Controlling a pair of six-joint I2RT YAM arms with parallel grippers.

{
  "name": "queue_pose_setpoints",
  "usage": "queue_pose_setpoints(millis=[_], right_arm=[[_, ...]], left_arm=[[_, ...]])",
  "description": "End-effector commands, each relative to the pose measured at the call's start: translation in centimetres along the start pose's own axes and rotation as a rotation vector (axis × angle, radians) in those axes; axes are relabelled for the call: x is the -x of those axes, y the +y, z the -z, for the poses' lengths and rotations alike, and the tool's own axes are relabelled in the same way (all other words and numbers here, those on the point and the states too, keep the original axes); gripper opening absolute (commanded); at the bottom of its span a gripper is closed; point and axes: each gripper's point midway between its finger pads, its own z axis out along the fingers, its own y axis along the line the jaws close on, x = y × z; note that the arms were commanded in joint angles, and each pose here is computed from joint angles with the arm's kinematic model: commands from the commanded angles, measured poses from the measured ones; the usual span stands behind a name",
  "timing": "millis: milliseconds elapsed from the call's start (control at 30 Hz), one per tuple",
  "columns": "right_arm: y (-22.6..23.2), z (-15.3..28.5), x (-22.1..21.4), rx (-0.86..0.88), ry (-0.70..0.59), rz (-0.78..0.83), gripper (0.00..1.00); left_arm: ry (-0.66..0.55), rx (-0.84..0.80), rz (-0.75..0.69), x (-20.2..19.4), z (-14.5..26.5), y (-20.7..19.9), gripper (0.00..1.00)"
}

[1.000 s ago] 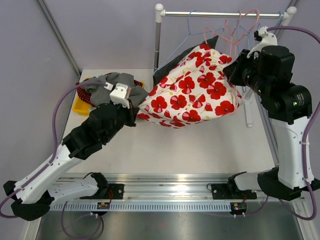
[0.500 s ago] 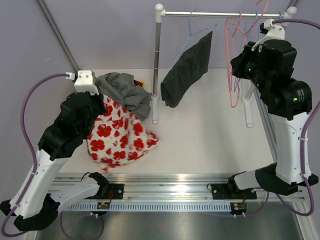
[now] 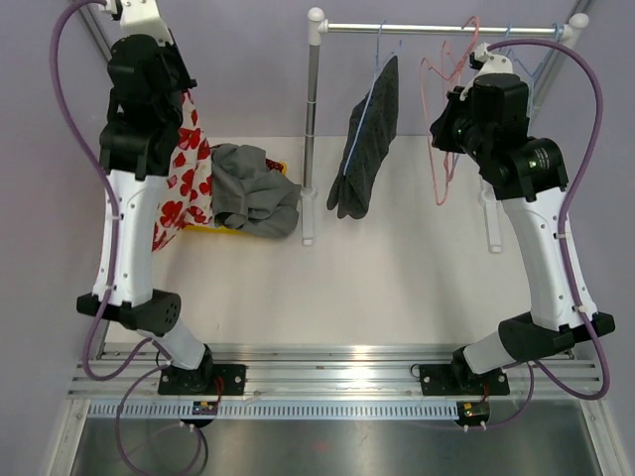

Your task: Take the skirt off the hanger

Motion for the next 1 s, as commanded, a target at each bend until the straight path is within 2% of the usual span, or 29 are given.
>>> queue_pose_setpoints(millis=[0,33,67,167,233,267,300,333,433,500,533,567,633,733,833,867,900,933,967], right_arm=[[0.6,-0.1,1.9,0.024,-0.079,0.003,0.0],[0.3,-0.4,1.7,0.013,-0.074,0.007,0.0],[0.3,-0.4,1.6,0.013,-0.075,0.008,0.0],[0.4,-0.9,1.4,0.018,-0.072,0.008,0.0],[0.7,-1.2,1.3,0.026,-0.061,0.002,0.0],[0.7,-1.3,1.3,0.029,-0.059,-0.001,0.0],[0.8,-1.3,1.2,0.03,-0.052,-0.003,0.0],[0.9,-1.2,1.2,0.033,-0.052,-0.003,0.0],[0.7,-0.9,1.7,0.026,-0.069,-0.002,0.0],[0.7,-0.9,1.8,0.023,-0.066,0.003,0.0],[0.8,-0.7,2.2,0.026,-0.075,0.0,0.0],[0.8,-0.6,2.3,0.025,-0.073,0.002,0.0],[0.8,-0.5,2.6,0.026,-0.082,0.004,0.0],[1.1,-0.7,3.4,0.029,-0.095,0.01,0.0],[1.2,-1.5,4.0,0.018,-0.103,0.021,0.0],[1.2,-1.9,4.2,0.01,-0.104,0.029,0.0],[1.2,-2.4,4.6,0.001,-0.113,0.031,0.0],[1.1,-2.8,4.7,-0.007,-0.114,0.034,0.0],[1.1,-3.2,4.7,-0.015,-0.11,0.04,0.0]], left_arm=[[0.001,0.028,-0.03,-1.5,-4.9,0.9,0.0],[0.024,0.055,-0.034,-2.8,-5.8,1.4,0.0],[0.09,0.068,-0.054,-7.0,-7.5,1.3,0.0],[0.153,0.055,-0.007,-13.2,-10.1,1.9,0.0],[0.31,0.06,0.026,-21.3,-12.4,2.7,0.0],[0.392,0.067,0.026,-24.3,-12.9,3.0,0.0],[0.412,0.06,0.054,-24.9,-13.7,3.0,0.0],[0.475,0.07,0.045,-28.1,-14.6,3.0,0.0],[0.514,0.072,0.048,-30.2,-15.8,2.8,0.0],[0.61,0.078,0.044,-34.3,-16.7,2.8,0.0],[0.578,0.073,0.056,-32.6,-17.8,2.6,0.0],[0.671,0.087,0.038,-36.5,-17.9,2.9,0.0],[0.674,0.095,0.046,-36.7,-18.8,3.0,0.0],[0.75,0.109,0.051,-40.6,-19.0,3.5,0.03],[0.818,0.086,0.078,-43.3,-18.5,3.3,0.37],[0.838,0.093,0.09,-43.6,-18.1,3.5,0.55],[0.827,0.092,0.096,-42.5,-17.7,3.4,0.84],[0.796,0.105,0.099,-41.3,-17.8,3.6,0.99],[0.818,0.124,0.098,-41.9,-16.5,4.1,0.99]])
